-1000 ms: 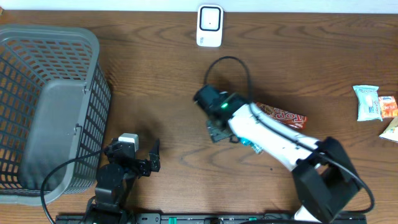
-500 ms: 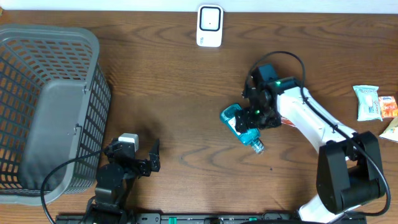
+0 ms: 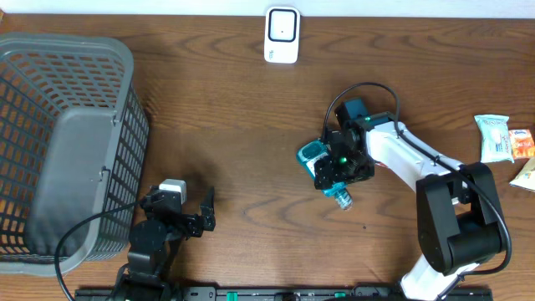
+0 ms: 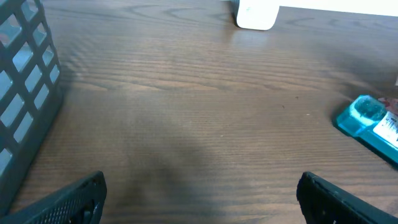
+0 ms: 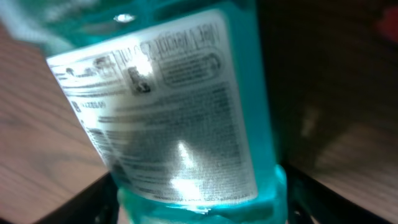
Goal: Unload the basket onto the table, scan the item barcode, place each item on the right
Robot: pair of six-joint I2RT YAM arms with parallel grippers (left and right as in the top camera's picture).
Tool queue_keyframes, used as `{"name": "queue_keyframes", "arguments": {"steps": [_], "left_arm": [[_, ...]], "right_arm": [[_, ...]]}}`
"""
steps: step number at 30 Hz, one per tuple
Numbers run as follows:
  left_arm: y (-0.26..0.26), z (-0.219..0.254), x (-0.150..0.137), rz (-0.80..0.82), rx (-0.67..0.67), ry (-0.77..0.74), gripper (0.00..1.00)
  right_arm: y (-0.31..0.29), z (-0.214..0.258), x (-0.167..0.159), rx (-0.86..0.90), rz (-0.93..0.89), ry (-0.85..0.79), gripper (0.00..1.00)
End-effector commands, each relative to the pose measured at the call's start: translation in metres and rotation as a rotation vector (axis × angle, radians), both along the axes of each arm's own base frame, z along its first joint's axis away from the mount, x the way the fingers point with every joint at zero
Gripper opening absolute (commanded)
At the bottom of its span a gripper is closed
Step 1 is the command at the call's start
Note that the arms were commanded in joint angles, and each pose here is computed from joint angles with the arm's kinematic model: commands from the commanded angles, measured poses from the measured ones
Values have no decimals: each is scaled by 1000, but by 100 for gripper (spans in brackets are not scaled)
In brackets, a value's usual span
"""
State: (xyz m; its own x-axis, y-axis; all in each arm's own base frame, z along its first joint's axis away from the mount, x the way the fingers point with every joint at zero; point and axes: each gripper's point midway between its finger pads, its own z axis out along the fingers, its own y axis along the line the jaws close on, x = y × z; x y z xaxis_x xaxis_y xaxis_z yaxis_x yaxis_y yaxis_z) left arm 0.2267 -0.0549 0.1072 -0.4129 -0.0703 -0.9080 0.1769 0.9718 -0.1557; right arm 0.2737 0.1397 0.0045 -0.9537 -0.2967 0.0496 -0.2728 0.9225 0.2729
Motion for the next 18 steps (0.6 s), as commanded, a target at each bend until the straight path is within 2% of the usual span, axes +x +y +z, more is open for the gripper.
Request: {"name": "queue_keyframes", "arguments": {"steps": [1,3,6,11,16,18], "left_arm": [[-2,-13,-3,-17,15,29,98],[-2,-13,-3,-17,15,29,98],[-2,-13,-3,-17,15,29,98],[-2,-13,-3,-17,15,29,98],[-2,-13,-3,-17,15,29,98],[-2,-13,-3,-17,15,29,98]], "right_arm": [[-7,-29,-11,-44,26,65,54],[-10,-35,-12,-69,15,75,41],[-14,-43,-12,-100,-5,87,27],[-15,-41,-6,-110,-32,65,19],[-34,-37,5,-240,-150,16,3],[-43,-33,11,-295,-207,-18,1]]}}
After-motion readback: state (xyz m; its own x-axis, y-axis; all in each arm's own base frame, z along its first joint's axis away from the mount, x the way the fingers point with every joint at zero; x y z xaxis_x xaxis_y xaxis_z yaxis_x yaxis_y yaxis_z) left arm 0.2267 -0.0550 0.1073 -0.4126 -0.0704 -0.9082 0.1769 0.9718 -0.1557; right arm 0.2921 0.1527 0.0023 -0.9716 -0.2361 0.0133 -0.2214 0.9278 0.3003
